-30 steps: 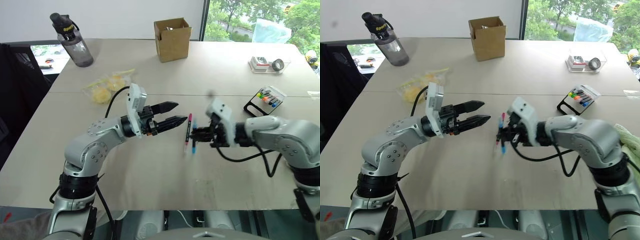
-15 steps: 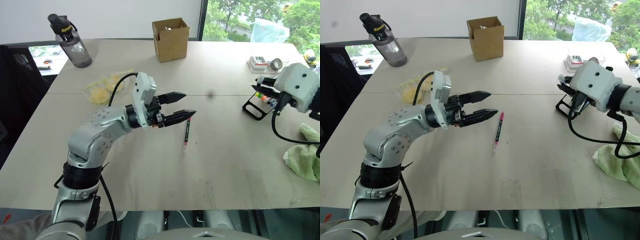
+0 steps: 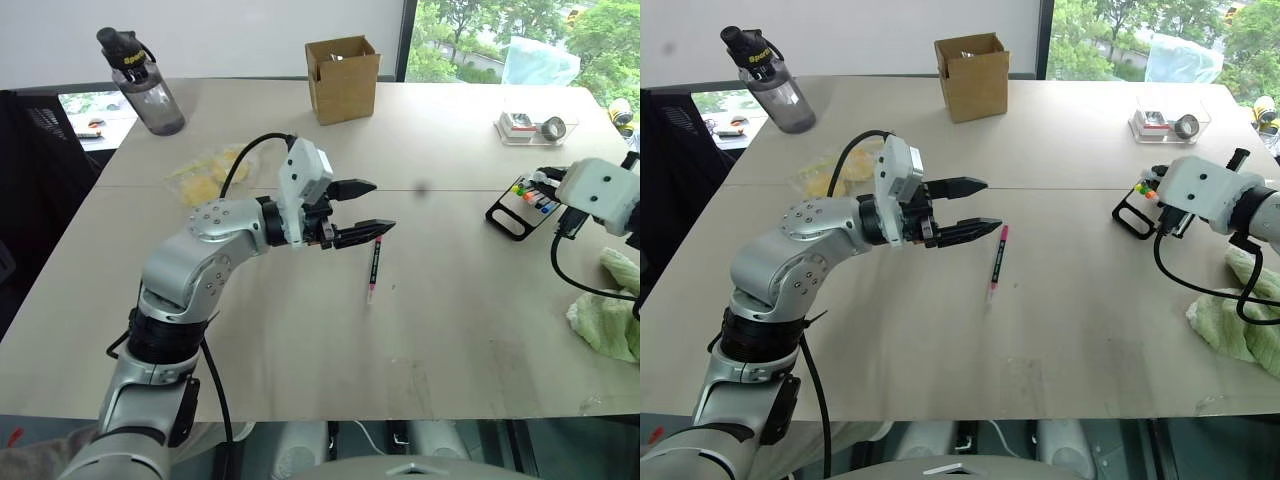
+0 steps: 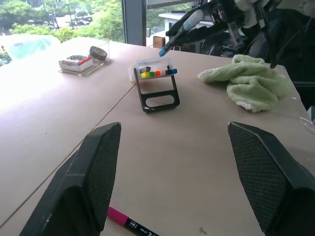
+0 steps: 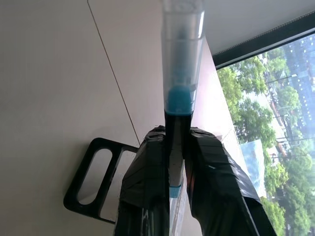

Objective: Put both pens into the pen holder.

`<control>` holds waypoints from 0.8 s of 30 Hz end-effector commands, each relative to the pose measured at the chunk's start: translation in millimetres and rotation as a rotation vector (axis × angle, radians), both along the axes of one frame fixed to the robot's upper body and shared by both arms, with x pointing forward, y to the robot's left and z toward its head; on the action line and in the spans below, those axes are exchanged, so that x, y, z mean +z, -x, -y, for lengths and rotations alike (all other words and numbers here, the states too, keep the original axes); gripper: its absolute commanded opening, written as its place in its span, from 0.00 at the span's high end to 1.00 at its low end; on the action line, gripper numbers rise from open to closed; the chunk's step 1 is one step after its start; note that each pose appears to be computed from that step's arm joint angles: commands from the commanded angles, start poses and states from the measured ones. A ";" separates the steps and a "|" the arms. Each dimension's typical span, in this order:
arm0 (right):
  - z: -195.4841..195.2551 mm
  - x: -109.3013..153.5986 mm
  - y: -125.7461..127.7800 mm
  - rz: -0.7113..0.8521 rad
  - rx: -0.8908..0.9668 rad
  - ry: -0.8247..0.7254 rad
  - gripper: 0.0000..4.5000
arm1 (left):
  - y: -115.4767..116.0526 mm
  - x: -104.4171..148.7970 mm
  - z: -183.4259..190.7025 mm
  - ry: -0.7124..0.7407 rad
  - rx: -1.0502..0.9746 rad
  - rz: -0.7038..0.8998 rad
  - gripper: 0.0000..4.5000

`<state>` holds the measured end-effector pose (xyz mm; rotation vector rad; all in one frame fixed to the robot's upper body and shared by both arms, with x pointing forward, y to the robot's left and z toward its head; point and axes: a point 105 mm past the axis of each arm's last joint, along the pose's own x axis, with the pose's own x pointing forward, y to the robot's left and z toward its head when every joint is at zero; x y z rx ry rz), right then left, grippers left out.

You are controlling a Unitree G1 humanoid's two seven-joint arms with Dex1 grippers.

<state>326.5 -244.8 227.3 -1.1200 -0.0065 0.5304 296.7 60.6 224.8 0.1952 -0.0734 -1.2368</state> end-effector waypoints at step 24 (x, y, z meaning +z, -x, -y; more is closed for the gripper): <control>27.5 6.3 -38.2 0.133 -0.126 -0.036 0.02 | 5.7 8.6 5.3 -0.009 -0.028 0.058 0.20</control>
